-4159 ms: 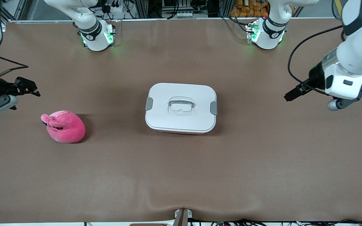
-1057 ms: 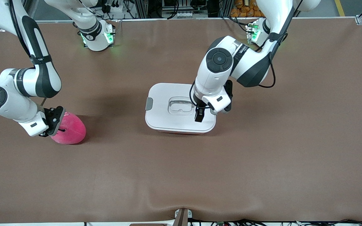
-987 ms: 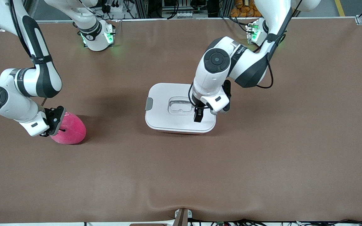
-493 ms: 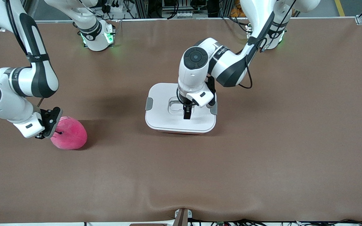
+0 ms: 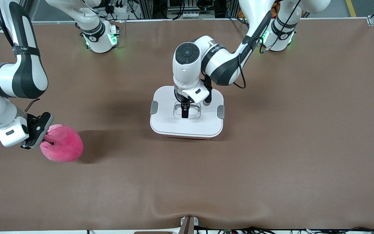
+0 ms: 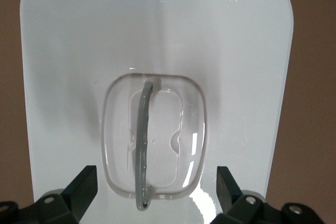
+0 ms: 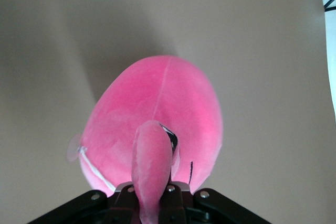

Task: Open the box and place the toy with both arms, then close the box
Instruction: 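Grasp the lid handle with the left gripper while the right gripper grasps the toy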

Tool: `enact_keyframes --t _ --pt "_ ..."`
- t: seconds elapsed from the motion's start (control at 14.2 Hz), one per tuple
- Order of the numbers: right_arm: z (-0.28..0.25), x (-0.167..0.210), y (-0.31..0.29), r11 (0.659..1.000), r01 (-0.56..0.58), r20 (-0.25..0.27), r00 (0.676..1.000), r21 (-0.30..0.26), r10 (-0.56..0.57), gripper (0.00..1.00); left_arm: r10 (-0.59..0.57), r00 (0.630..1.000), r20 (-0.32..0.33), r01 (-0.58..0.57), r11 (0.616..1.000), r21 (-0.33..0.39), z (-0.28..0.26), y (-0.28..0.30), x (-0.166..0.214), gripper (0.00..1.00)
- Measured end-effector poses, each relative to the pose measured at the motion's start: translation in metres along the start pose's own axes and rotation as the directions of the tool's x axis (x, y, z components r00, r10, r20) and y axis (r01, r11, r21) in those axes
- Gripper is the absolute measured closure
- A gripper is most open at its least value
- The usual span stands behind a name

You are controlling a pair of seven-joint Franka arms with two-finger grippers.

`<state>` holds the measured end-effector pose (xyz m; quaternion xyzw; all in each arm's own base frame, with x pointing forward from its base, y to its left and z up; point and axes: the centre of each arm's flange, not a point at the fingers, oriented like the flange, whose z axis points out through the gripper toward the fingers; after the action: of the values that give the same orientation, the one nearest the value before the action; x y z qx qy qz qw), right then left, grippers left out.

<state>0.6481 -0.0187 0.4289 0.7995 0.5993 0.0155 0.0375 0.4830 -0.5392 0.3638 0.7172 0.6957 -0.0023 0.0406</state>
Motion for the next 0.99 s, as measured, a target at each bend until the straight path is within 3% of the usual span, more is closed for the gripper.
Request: enact_keyframes --t 0.28,0.49,0.78,0.92,0.99 --pt "-0.038 0.033 -0.007 0.988 -0.145 0.008 0.989 0.06 0.144 0.9 -0.005 1.0 -0.025 0.006 1.0 0.005 0.011 0.001 0.005 0.0" --pt "-0.062 0.062 -0.017 0.956 -0.271 0.001 0.962 0.112 0.273 0.9 -0.008 0.999 -0.036 0.008 1.0 0.013 0.018 0.0 0.008 0.0" --pt "-0.081 0.104 -0.036 0.885 -0.429 -0.009 0.899 0.182 0.438 0.9 -0.012 0.999 -0.041 0.013 1.0 0.018 0.021 -0.001 0.009 0.0" --pt "-0.083 0.127 -0.047 0.841 -0.503 0.001 0.858 0.197 0.513 0.9 -0.012 0.999 -0.041 0.013 1.0 0.018 0.021 -0.001 0.009 0.03" --pt "-0.084 0.135 -0.051 0.814 -0.544 0.01 0.833 0.203 0.554 0.9 -0.012 0.999 -0.041 0.013 1.0 0.018 0.021 -0.001 0.009 0.11"
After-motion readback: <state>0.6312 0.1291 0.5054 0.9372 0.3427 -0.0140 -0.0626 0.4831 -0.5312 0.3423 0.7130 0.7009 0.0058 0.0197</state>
